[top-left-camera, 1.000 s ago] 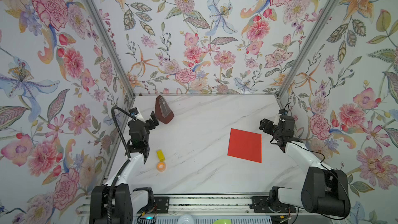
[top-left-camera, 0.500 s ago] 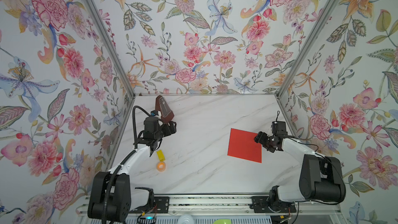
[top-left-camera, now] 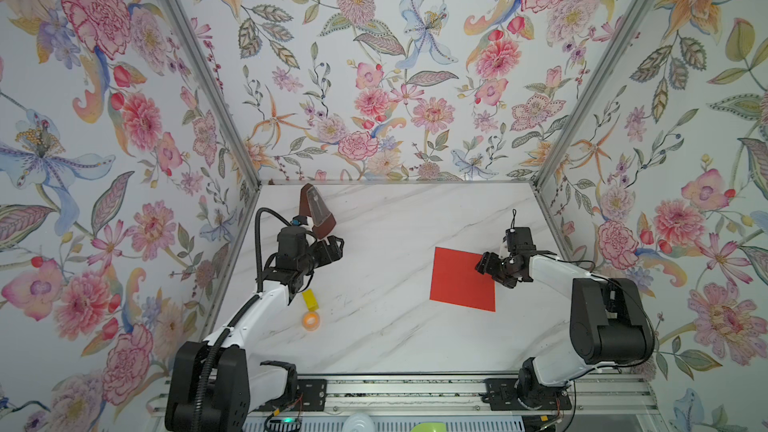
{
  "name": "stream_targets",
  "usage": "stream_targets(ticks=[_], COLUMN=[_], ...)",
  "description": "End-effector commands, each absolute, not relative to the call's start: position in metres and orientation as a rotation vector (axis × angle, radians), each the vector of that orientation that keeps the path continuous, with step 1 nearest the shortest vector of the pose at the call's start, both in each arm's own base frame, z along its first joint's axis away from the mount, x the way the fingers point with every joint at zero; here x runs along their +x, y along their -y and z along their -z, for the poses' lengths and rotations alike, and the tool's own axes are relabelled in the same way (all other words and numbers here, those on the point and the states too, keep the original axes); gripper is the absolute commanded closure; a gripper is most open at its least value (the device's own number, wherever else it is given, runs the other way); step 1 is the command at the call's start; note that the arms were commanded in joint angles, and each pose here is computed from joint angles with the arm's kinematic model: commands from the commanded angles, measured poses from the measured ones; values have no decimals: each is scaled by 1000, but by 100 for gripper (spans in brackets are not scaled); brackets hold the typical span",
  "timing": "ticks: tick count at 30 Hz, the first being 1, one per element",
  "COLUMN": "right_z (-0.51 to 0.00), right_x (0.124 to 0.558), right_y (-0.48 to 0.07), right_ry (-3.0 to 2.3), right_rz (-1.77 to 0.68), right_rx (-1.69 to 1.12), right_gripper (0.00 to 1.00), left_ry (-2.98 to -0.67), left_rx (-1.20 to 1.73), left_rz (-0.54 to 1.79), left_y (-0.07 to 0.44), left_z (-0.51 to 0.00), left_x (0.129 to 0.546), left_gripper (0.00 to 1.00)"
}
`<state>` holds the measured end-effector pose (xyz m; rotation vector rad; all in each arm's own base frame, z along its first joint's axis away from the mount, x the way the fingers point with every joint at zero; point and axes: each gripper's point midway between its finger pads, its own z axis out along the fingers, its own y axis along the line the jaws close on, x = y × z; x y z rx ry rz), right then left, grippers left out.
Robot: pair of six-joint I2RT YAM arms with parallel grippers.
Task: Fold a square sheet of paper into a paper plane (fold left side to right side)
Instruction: 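Move both grippers toward the red paper sheet from either side, then grasp the red sheet's edges with left and right grippers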
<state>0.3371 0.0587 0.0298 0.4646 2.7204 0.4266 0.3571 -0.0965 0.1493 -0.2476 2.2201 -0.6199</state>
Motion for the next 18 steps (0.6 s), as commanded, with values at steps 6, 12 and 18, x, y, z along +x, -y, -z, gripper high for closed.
stream_targets(ticks=[6, 12, 18], right_z=[-16, -18, -21], right_x=[323, 327, 331], right_y=[-131, -182, -230], right_ry=[-2849, -2839, -2812], right_rz=[-477, -536, -686], right_rx=[401, 365, 282], right_gripper=[27, 27, 27], left_ry=[-2235, -2261, -2313], left_rx=[-273, -268, -214], left_rz=[650, 680, 722], left_y=[108, 124, 154], left_z=[-150, -143, -126], left_x=[349, 337, 323], left_gripper=[8, 10, 15])
